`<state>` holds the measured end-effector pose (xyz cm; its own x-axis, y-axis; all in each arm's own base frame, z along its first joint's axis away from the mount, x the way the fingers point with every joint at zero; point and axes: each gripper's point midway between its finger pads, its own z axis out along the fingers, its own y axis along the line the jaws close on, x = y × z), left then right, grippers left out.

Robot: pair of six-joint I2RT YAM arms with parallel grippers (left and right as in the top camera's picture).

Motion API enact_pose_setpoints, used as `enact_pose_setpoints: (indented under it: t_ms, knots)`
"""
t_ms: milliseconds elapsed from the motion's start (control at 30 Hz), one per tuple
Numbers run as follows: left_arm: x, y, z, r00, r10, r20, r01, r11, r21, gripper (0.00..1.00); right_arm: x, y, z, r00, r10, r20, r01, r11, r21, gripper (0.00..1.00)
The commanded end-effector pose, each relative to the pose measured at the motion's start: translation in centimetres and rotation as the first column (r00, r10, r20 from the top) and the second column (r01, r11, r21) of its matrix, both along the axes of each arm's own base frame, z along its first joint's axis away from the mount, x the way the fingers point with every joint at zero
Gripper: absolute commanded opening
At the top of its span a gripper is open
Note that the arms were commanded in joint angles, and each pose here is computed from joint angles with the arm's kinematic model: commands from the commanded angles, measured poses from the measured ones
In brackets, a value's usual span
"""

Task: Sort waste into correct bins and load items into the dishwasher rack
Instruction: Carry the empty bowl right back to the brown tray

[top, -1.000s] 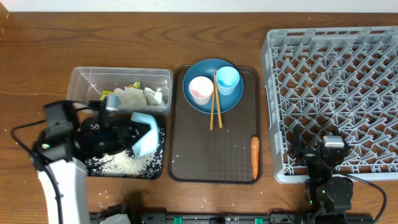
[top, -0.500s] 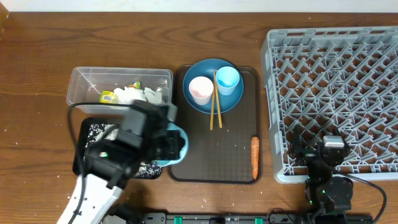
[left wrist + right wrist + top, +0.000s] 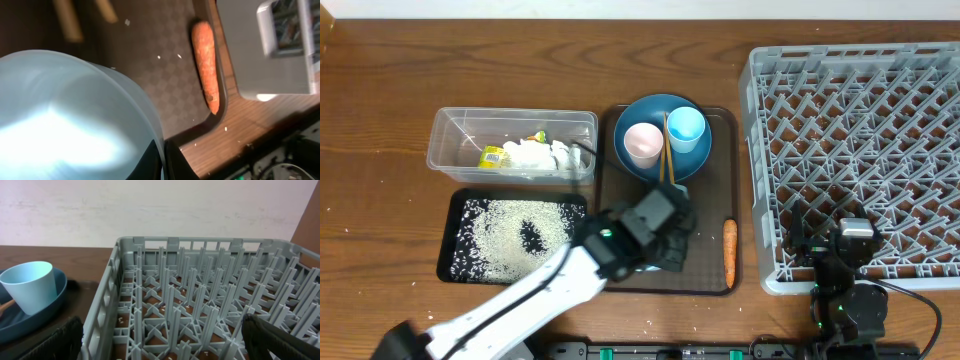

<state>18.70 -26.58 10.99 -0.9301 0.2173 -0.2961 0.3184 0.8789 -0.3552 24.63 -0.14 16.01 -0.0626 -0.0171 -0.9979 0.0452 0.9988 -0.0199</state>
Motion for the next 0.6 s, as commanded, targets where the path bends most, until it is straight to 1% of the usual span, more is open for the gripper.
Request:
enact_pose_setpoints:
  t_ms: [0, 233, 433, 567]
  knots:
    - [0.4, -1.3, -1.2, 1.000, -0.005, 0.018, 0.004, 0.999, 0.035, 0.06, 0.0, -0.2, -0.1, 1.000, -0.011, -0.005, 0.011, 1.000, -0.005, 0.99]
    - [0.5, -3.3, -3.9, 0.999, -0.038, 0.027, 0.037, 0.997, 0.063, 0.06, 0.0, -0.2, -0.1, 1.000, -0.011, -0.005, 0.011, 1.000, -0.005, 0.99]
    - [1.2, -3.3, -5.0, 0.998, -0.028, 0.051, 0.023, 0.995, 0.099, 0.06, 0.0, -0.2, -0.1, 1.000, -0.011, -0.005, 0.011, 1.000, -0.005, 0.99]
    - [1.4, -3.4, -5.0, 0.998, -0.023, 0.064, 0.017, 0.995, 0.098, 0.15, 0.0, -0.2, -0.1, 1.000, -0.011, -0.005, 0.011, 1.000, -0.005, 0.99]
